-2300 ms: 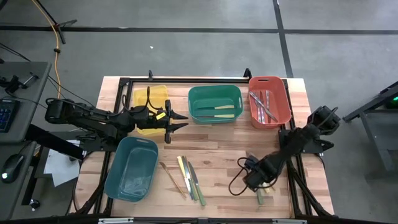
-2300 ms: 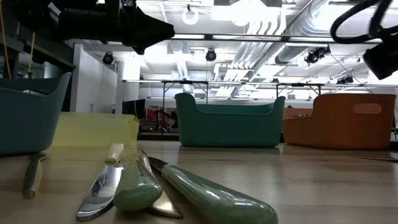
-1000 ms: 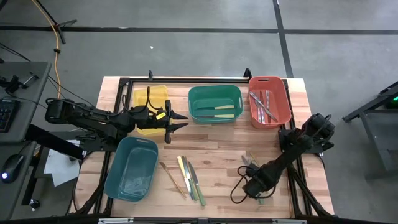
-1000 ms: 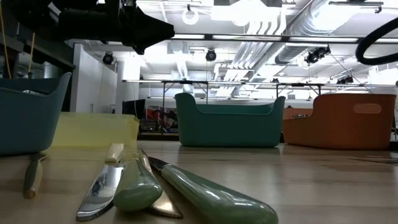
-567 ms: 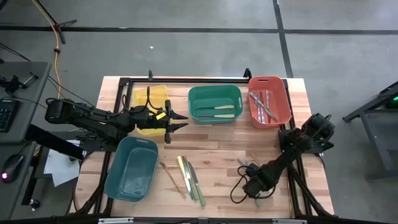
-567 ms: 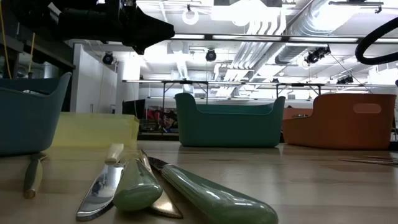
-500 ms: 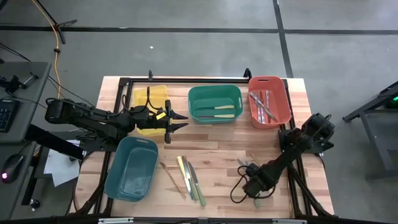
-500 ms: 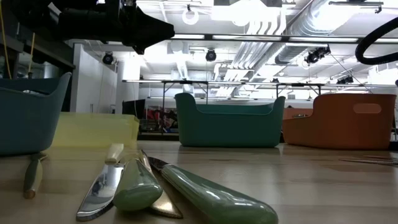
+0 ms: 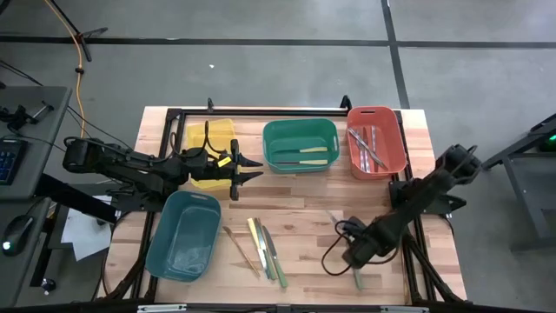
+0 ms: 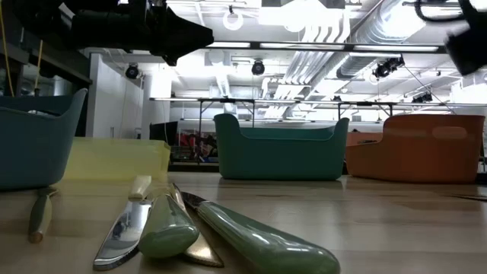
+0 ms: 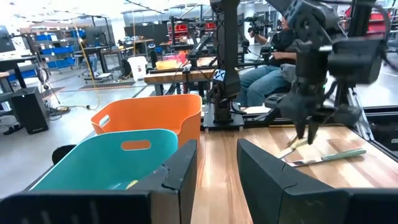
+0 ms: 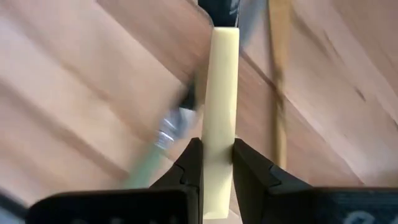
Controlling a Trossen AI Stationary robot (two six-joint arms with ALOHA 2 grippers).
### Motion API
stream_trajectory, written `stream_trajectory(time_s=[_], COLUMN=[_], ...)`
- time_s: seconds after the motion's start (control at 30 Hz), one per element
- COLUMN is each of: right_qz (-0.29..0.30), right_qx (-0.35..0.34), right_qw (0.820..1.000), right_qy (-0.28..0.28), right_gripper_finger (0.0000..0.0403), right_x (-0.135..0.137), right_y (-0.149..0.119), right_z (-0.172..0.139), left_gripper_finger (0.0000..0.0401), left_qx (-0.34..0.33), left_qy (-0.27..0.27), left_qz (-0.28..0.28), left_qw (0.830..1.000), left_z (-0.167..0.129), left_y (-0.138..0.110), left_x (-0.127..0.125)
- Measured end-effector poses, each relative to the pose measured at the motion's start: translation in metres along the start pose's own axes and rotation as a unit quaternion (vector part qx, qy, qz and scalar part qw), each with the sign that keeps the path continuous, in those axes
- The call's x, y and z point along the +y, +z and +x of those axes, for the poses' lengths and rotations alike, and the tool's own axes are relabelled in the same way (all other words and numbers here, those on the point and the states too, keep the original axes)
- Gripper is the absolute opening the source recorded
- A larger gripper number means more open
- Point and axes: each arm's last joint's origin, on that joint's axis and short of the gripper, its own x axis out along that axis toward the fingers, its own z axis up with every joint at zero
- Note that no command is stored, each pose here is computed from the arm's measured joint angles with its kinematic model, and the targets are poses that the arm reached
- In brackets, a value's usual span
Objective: Sort silverware by color (type)
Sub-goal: Put the yellow knife into the green bin
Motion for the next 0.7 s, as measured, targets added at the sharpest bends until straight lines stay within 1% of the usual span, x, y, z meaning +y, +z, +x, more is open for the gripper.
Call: stream_trajectory(time_s=[0.13, 0.3, 0.37, 0.43, 0.57, 0.7], right_qz=[-0.020, -0.072, -0.099, -0.124, -0.171, -0.190], right_qx=[-0.067, -0.137, -0.184, -0.241, -0.334, -0.391], right_qw=[0.995, 0.982, 0.971, 0.954, 0.920, 0.898], right_qy=[0.070, 0.104, 0.117, 0.131, 0.115, 0.070], right_gripper_finger=[0.0041, 0.0041, 0.0041, 0.0041, 0.0041, 0.0041], right_x=[0.008, 0.020, 0.026, 0.031, 0.031, 0.021], right_y=[0.011, 0.038, 0.054, 0.074, 0.111, 0.142], right_z=[-0.011, -0.007, -0.006, -0.007, -0.013, -0.019], left_gripper_finger=[0.0101, 0.0101, 0.0101, 0.0101, 0.0101, 0.0101], left_qx=[-0.001, -0.013, -0.013, -0.015, -0.025, -0.024], left_qy=[0.000, -0.001, -0.009, -0.019, -0.025, -0.037], left_qz=[0.000, 0.000, 0.000, 0.000, -0.005, -0.037], left_qw=[1.000, 1.000, 1.000, 1.000, 0.999, 0.998], left_z=[0.000, 0.000, 0.000, 0.000, -0.003, -0.013], left_y=[0.000, 0.003, 0.003, 0.003, 0.008, 0.017], left_x=[0.000, 0.000, 0.000, -0.001, -0.001, -0.001])
